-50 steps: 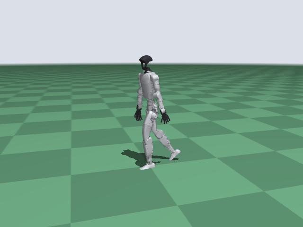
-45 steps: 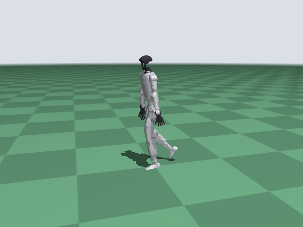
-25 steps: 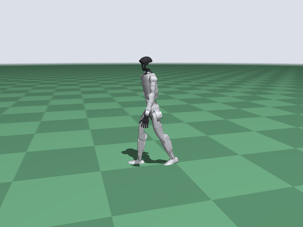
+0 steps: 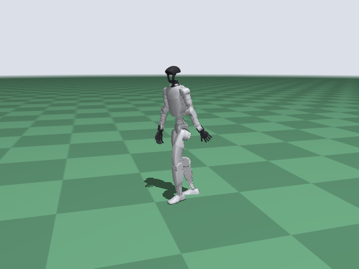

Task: Walk run

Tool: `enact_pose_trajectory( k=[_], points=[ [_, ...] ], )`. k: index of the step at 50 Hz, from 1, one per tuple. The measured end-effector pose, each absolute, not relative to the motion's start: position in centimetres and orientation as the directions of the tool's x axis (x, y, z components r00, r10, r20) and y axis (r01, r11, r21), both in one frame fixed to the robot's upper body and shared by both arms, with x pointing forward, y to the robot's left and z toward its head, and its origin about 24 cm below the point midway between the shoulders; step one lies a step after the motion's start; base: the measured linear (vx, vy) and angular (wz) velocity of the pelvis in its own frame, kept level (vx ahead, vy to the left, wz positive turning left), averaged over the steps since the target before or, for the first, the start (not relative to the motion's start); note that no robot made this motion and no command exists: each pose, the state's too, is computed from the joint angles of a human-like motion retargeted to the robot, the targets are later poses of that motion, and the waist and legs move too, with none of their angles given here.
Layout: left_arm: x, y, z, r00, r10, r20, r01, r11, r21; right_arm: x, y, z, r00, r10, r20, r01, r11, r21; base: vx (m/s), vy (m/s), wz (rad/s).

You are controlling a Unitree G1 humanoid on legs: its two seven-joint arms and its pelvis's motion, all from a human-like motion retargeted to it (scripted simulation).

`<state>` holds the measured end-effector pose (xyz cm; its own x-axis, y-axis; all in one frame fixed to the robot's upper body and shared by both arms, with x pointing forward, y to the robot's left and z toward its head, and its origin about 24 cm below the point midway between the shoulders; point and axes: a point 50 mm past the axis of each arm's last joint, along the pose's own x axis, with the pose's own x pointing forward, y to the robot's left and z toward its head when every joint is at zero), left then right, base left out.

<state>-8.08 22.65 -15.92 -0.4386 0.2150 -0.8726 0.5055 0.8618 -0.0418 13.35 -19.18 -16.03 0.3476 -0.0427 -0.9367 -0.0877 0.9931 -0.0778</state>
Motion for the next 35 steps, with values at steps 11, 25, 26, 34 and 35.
enact_pose_trajectory(
  k=[11, 25, 26, 34, 35],
  points=[
    [-4.9, 21.7, -16.7, -0.383, 0.130, -0.915, 0.491, 0.868, -0.081, 10.2, -18.6, -17.0, 0.245, -0.022, -0.969, -0.194, 0.978, -0.071, 0.71, 0.08, -0.36],
    [6.8, 24.7, -16.4, 0.018, 0.166, -0.986, 0.520, 0.841, 0.151, -0.1, -18.8, -18.0, -0.076, -0.034, -0.997, -0.001, 0.999, -0.034, 0.66, 0.12, -0.36],
    [7.9, 24.9, -16.1, 0.053, 0.173, -0.983, 0.524, 0.834, 0.175, -0.5, -18.5, -18.0, -0.073, -0.023, -0.997, 0.023, 0.999, -0.025, 0.36, 0.02, 0.65],
    [14.1, 25.4, -14.4, 0.251, 0.139, -0.958, 0.484, 0.839, 0.248, -2.1, -16.7, -18.1, -0.085, 0.037, -0.996, 0.049, 0.998, 0.033, 0.58, -0.03, 0.48],
    [14.6, 25.4, -14.2, 0.274, 0.133, -0.952, 0.478, 0.841, 0.255, -2.3, -16.5, -18.1, -0.091, 0.046, -0.995, 0.050, 0.998, 0.042, 0.58, -0.06, 0.41]
  ],
)
